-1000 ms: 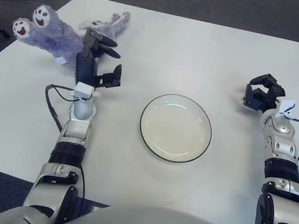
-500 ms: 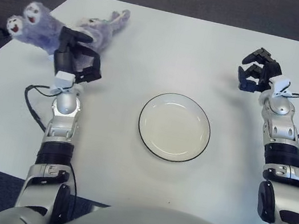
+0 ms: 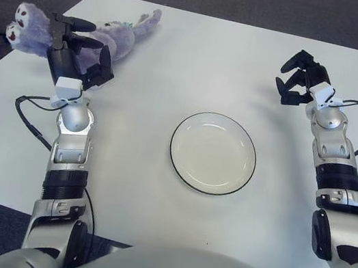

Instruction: Put the doll into the plate.

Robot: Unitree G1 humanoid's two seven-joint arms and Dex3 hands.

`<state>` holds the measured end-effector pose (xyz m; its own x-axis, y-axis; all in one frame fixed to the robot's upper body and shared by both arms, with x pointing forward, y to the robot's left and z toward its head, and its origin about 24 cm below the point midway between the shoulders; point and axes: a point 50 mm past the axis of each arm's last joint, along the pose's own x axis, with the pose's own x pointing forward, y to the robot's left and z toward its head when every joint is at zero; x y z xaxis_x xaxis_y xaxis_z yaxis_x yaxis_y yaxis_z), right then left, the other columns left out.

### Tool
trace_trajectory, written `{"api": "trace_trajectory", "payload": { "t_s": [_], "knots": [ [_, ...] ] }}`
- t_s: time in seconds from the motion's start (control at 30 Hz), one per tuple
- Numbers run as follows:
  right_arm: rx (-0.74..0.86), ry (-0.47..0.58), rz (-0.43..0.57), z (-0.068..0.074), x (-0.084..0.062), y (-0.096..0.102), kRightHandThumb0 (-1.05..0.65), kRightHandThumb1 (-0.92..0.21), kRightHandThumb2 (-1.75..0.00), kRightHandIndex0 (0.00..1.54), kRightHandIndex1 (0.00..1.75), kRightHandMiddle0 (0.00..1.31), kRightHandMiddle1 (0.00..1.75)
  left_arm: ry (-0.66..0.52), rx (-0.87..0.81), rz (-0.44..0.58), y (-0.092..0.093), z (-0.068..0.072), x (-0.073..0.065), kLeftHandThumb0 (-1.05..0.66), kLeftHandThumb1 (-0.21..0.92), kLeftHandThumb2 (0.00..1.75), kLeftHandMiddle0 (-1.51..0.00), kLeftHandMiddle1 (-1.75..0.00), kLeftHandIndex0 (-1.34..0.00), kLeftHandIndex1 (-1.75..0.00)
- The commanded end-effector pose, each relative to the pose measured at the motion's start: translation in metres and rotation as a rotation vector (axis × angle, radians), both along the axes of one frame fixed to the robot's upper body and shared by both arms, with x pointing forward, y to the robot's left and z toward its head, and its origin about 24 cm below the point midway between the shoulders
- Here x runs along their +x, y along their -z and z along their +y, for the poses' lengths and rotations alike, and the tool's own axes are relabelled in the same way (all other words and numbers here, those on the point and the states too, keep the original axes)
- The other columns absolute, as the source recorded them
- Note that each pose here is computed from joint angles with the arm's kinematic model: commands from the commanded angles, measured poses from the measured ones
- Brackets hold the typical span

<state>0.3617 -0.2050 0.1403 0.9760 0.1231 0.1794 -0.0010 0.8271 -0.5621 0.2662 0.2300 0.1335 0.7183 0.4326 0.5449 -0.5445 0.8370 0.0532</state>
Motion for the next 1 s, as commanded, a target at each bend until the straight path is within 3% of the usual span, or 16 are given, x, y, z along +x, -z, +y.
{"api": "trace_trajectory", "payload": {
  "t_s": [0.0, 0.27, 0.47, 0.77, 0.97],
  "knots": [
    [-0.028, -0.021, -0.03, 0.006, 0.005, -0.012, -0.01, -0.37, -1.27, 0.59, 1.72, 0.34, 1.75, -0.048, -0.037, 0.015, 0.0, 0.003, -0.001, -0.01, 0.73, 0.74, -0.41, -1.54, -0.17, -1.75],
    [-0.035, -0.072, -0.024, 0.015, 0.01, -0.015, -0.01, -0.36, -1.28, 0.6, 1.74, 0.33, 1.75, -0.101, -0.055, 0.02, 0.004, 0.005, -0.004, 0.0, 0.68, 0.88, -0.4, -1.68, -0.13, -1.75],
    [-0.048, -0.117, -0.045, 0.024, 0.013, -0.019, -0.01, -0.36, -1.27, 0.61, 1.69, 0.34, 1.75, -0.159, -0.067, 0.0, 0.006, 0.007, -0.007, 0.0, 0.72, 0.84, -0.34, -1.73, -0.09, -1.75],
    [-0.065, -0.139, -0.041, 0.029, 0.016, -0.017, -0.01, -0.4, -1.16, 0.6, 1.55, 0.38, 1.75, -0.188, -0.077, -0.033, 0.007, 0.008, -0.012, 0.0, 0.74, 0.81, -0.32, -1.74, -0.08, -1.75],
    [-0.056, -0.161, -0.022, 0.03, 0.018, -0.014, -0.01, -0.41, -1.16, 0.61, 1.55, 0.37, 1.75, -0.211, -0.072, -0.061, 0.007, 0.009, -0.016, 0.0, 0.8, 0.71, -0.28, -1.7, -0.09, -1.75]
  ]
}}
